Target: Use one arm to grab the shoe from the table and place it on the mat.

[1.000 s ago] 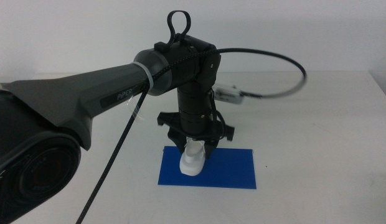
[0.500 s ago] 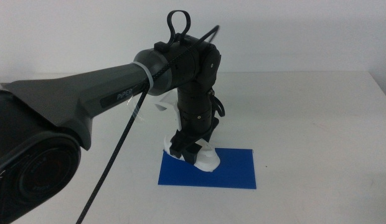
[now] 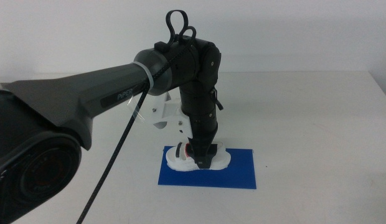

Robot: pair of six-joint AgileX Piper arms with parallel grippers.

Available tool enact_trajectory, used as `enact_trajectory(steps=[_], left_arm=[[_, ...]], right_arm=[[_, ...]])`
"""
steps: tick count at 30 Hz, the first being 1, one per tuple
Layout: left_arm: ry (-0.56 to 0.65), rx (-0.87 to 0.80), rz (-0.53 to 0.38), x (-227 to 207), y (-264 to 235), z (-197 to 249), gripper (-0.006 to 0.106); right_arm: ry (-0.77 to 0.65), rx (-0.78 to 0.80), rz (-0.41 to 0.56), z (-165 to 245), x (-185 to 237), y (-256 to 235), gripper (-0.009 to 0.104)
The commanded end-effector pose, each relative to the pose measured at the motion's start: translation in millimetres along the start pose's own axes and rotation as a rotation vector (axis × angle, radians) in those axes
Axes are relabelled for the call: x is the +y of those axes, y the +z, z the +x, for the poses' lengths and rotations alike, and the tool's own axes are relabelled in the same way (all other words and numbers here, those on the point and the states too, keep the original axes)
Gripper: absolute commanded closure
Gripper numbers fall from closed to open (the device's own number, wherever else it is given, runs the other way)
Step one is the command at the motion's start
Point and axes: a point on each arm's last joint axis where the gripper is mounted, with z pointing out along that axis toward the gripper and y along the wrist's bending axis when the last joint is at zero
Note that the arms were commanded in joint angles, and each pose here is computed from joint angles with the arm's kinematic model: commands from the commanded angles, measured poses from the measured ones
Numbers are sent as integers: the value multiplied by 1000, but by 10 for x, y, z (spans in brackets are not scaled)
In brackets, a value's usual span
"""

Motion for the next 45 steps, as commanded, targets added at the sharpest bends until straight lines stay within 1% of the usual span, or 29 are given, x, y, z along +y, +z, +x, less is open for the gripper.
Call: enact_trajectory(steps=[1,10,11,15,26,31,36,38,39,40,41,43,45], left_arm=[[-13,6,-8,76,-297,17,102],[-18,-3,-34,37,-76,39,102],[-24,40,5,0,-76,78,102],[-34,74,-3,10,-78,112,102],[20,102,23,-2,-78,152,102],[24,115,47,-17,-79,176,102],[26,116,49,-18,-79,177,102],[26,115,48,-18,-79,175,98],[12,116,48,-23,-80,169,55],[12,117,48,-22,-85,169,38],[13,117,49,-21,-89,170,30],[14,120,53,-18,-111,170,17],[16,128,66,-9,-180,172,7]], right_arm=[[-17,-97,7,-65,-5,-18,31],[-17,-97,7,-65,-5,-18,31],[-17,-97,7,-65,-5,-18,31],[-17,-97,7,-65,-5,-18,31],[-17,-97,7,-65,-5,-18,31],[-17,-97,7,-65,-5,-18,31],[-17,-97,7,-65,-5,-18,31],[-17,-97,7,-65,-5,-18,31],[-17,-97,7,-65,-5,-18,31],[-17,-97,7,-65,-5,-18,31],[-17,-97,7,-65,-5,-18,31],[-17,-97,7,-65,-5,-18,31],[-17,-97,7,-65,-5,-18,31]])
